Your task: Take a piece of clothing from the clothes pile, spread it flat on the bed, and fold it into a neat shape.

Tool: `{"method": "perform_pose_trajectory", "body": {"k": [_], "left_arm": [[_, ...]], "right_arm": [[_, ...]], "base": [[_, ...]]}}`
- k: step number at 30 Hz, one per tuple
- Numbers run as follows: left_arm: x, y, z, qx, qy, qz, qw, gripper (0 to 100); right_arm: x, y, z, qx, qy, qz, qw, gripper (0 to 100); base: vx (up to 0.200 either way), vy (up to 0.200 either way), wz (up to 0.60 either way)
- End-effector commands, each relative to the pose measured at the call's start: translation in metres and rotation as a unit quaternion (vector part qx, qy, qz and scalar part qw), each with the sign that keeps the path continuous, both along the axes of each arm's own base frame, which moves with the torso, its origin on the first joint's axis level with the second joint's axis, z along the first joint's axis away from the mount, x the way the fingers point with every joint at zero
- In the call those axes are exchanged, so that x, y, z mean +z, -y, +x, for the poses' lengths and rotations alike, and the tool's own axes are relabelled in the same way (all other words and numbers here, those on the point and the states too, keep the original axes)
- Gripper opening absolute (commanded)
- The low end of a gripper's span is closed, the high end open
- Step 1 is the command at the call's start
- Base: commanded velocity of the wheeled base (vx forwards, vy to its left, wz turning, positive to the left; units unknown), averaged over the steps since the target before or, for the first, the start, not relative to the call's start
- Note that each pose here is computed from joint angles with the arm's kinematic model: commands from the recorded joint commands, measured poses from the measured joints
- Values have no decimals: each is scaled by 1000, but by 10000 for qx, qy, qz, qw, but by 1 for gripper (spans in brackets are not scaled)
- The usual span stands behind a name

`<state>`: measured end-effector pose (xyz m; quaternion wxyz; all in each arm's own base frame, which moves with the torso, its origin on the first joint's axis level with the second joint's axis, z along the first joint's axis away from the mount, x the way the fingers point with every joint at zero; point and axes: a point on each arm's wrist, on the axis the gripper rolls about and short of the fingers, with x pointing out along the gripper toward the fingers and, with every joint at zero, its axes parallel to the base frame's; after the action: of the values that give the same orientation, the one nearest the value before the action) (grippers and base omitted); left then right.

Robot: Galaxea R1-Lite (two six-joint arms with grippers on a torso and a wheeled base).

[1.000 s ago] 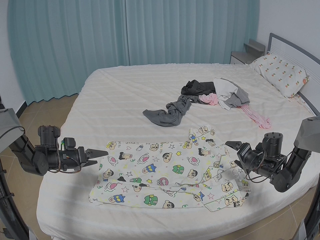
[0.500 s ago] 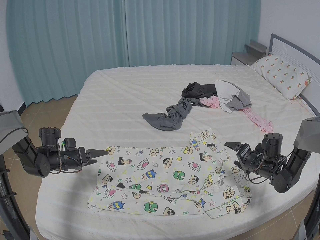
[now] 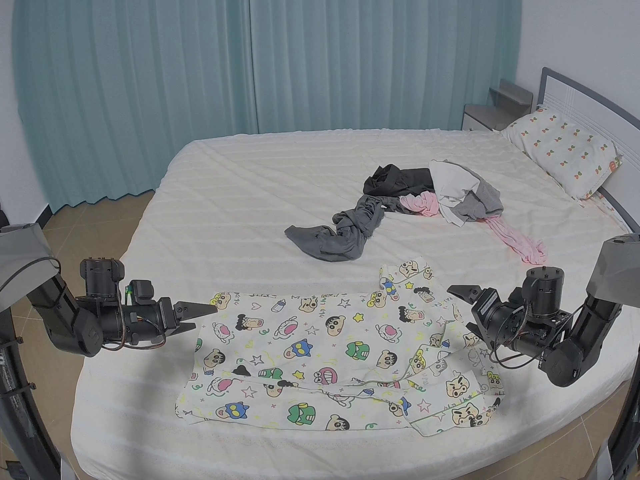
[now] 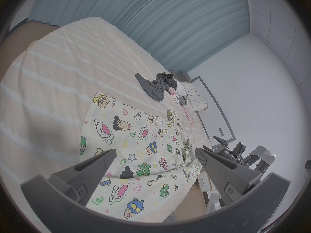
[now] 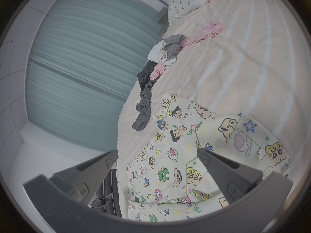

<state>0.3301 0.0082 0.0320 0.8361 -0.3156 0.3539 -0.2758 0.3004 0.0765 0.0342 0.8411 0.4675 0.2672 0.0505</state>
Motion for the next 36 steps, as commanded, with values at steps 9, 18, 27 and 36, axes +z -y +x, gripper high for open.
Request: {"method": "perform_pose_trajectory", "body": {"k": [9, 18, 27, 36], "left_arm": [[-3, -1, 0, 25, -39, -2, 10000, 100], [-5, -2, 0, 60, -12, 27, 10000, 100], [-25, -1, 20, 759, 280, 650, 9946, 100], [-76, 8, 80, 1505, 627, 1387, 9768, 100]], "right_arm": [[-3, 0, 0, 6, -50, -19, 10000, 100], [-4, 0, 0, 6, -57, -21, 10000, 100], [-3, 0, 1, 6, -27, -13, 10000, 100], [-4, -1, 2, 13, -51, -16, 10000, 100]], "base": [[0, 0, 0], [133, 0, 0], [0, 0, 0], [0, 0, 0]]}}
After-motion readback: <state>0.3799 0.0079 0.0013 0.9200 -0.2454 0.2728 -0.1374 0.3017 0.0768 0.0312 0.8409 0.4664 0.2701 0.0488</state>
